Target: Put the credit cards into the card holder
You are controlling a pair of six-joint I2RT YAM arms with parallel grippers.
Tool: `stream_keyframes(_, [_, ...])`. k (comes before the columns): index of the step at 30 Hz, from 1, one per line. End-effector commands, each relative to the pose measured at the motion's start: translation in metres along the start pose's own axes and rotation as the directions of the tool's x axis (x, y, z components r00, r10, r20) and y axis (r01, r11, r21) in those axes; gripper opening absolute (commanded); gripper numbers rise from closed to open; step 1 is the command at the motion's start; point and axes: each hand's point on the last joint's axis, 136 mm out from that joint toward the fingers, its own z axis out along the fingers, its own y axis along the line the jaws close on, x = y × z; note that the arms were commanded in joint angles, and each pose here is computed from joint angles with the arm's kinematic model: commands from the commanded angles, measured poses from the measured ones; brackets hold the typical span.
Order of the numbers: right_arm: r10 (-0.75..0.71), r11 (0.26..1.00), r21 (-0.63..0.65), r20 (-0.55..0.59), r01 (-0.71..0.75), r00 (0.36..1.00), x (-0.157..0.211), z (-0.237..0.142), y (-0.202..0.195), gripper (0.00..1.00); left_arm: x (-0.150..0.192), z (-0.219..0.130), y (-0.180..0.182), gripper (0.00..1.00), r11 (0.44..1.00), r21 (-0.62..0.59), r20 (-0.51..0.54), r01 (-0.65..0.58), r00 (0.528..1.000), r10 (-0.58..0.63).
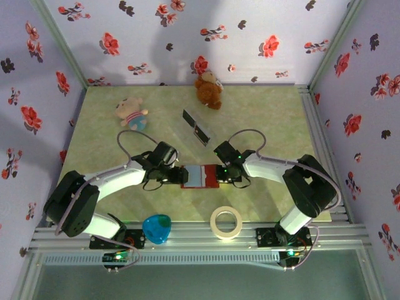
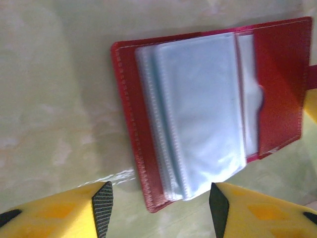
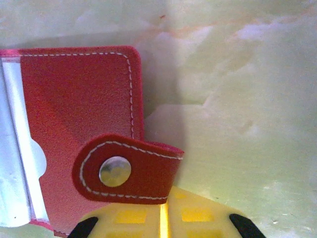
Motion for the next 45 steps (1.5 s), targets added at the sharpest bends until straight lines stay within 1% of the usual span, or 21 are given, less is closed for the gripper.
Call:
stream_keyframes(1, [0.007, 1.000, -0.003, -0.022, -0.007, 1.000, -0.001, 0.010, 0.000, 0.08, 0.007, -0.004, 0.023, 0.58, 0.996, -0.078, -0.009, 0.040, 0.999, -0.041])
stream_keyframes(3, [0.008, 1.000, -0.020, -0.029, -0.009, 1.000, -0.002, 0.012, 0.004, 0.06, 0.009, -0.001, 0.023, 0.57, 0.997, -0.060, -0.018, 0.053, 0.998, -0.055])
stream_keyframes(7, [-0.009, 0.996, -0.086, -0.022, 0.007, 1.000, -0.003, 0.013, 0.016, 0.04, 0.007, 0.011, 0.007, 0.53, 0.997, 0.043, -0.039, 0.071, 0.997, -0.069])
stream_keyframes(9, [-0.015, 0.992, -0.124, -0.020, 0.013, 1.000, -0.002, 0.013, 0.022, 0.04, 0.005, 0.015, 0.000, 0.53, 0.994, 0.077, -0.050, 0.079, 0.996, -0.076])
stream_keyframes(11, [-0.044, 0.984, -0.174, -0.017, 0.040, 0.999, -0.001, 0.012, 0.032, 0.05, 0.003, 0.017, -0.006, 0.55, 0.990, 0.109, -0.048, 0.091, 0.995, -0.086])
stream_keyframes(16, [-0.083, 0.967, -0.244, -0.035, 0.071, 0.996, 0.004, 0.017, 0.050, 0.03, 0.004, 0.024, -0.010, 0.55, 0.986, 0.126, -0.087, 0.109, 0.991, -0.098])
stream_keyframes(18, [-0.103, 0.958, -0.272, -0.037, 0.089, 0.994, 0.007, 0.017, 0.059, 0.02, 0.004, 0.025, -0.010, 0.53, 0.984, 0.132, -0.082, 0.116, 0.991, -0.106])
stream_keyframes(22, [-0.111, 0.952, -0.292, -0.031, 0.097, 0.993, 0.009, 0.018, 0.065, 0.01, 0.004, 0.022, -0.011, 0.51, 0.984, 0.134, -0.084, 0.117, 0.991, -0.107])
stream_keyframes(25, [-0.120, 0.939, -0.328, -0.030, 0.103, 0.992, 0.009, 0.017, 0.071, 0.01, 0.003, 0.018, -0.013, 0.50, 0.982, 0.150, -0.062, 0.112, 0.993, -0.104])
stream_keyframes(30, [-0.121, 0.927, -0.360, -0.015, 0.107, 0.993, 0.008, 0.012, 0.077, 0.00, 0.001, 0.012, -0.019, 0.37, 0.978, 0.178, -0.061, 0.107, 0.993, -0.098])
stream_keyframes(34, [-0.128, 0.924, -0.366, -0.011, 0.116, 0.992, 0.009, 0.009, 0.079, 0.00, -0.001, 0.006, -0.023, 0.22, 0.974, 0.204, -0.036, 0.102, 0.995, -0.097])
stream_keyframes(37, [-0.131, 0.930, -0.347, 0.003, 0.124, 0.991, 0.008, 0.006, 0.075, 0.01, -0.001, 0.000, -0.025, 0.17, 0.974, 0.206, -0.035, 0.097, 0.995, -0.091])
stream_keyframes(38, [-0.135, 0.940, -0.316, 0.009, 0.131, 0.991, 0.008, 0.006, 0.070, 0.03, -0.001, -0.003, -0.026, 0.15, 0.973, 0.213, -0.028, 0.091, 0.996, -0.086])
stream_keyframes(39, [-0.137, 0.951, -0.280, 0.014, 0.135, 0.990, 0.007, 0.006, 0.063, 0.08, 0.000, -0.004, -0.026, 0.12, 0.973, 0.216, -0.024, 0.086, 0.996, -0.083])
stream_keyframes(40, [-0.141, 0.962, -0.232, 0.018, 0.142, 0.990, 0.006, 0.006, 0.055, 0.18, 0.001, -0.006, -0.026, 0.09, 0.972, 0.219, -0.021, 0.080, 0.997, -0.078])
stream_keyframes(41, [-0.136, 0.975, -0.176, 0.030, 0.139, 0.990, 0.004, 0.005, 0.045, 0.31, 0.002, -0.008, -0.026, 0.07, 0.972, 0.220, -0.020, 0.080, 0.997, -0.077])
stream_keyframes(42, [-0.134, 0.982, -0.132, 0.044, 0.138, 0.990, 0.001, 0.004, 0.038, 0.36, 0.003, -0.009, -0.026, 0.06, 0.972, 0.220, -0.020, 0.078, 0.997, -0.075])
stream_keyframes(43, [-0.138, 0.983, -0.113, 0.054, 0.143, 0.989, 0.001, 0.002, 0.034, 0.38, 0.005, -0.011, -0.025, 0.05, 0.973, 0.218, -0.022, 0.076, 0.997, -0.073])
stream_keyframes(45, [-0.145, 0.980, -0.128, 0.079, 0.154, 0.986, 0.000, -0.006, 0.037, 0.41, 0.008, -0.011, -0.024, 0.01, 0.973, 0.219, -0.027, 0.076, 0.997, -0.072])
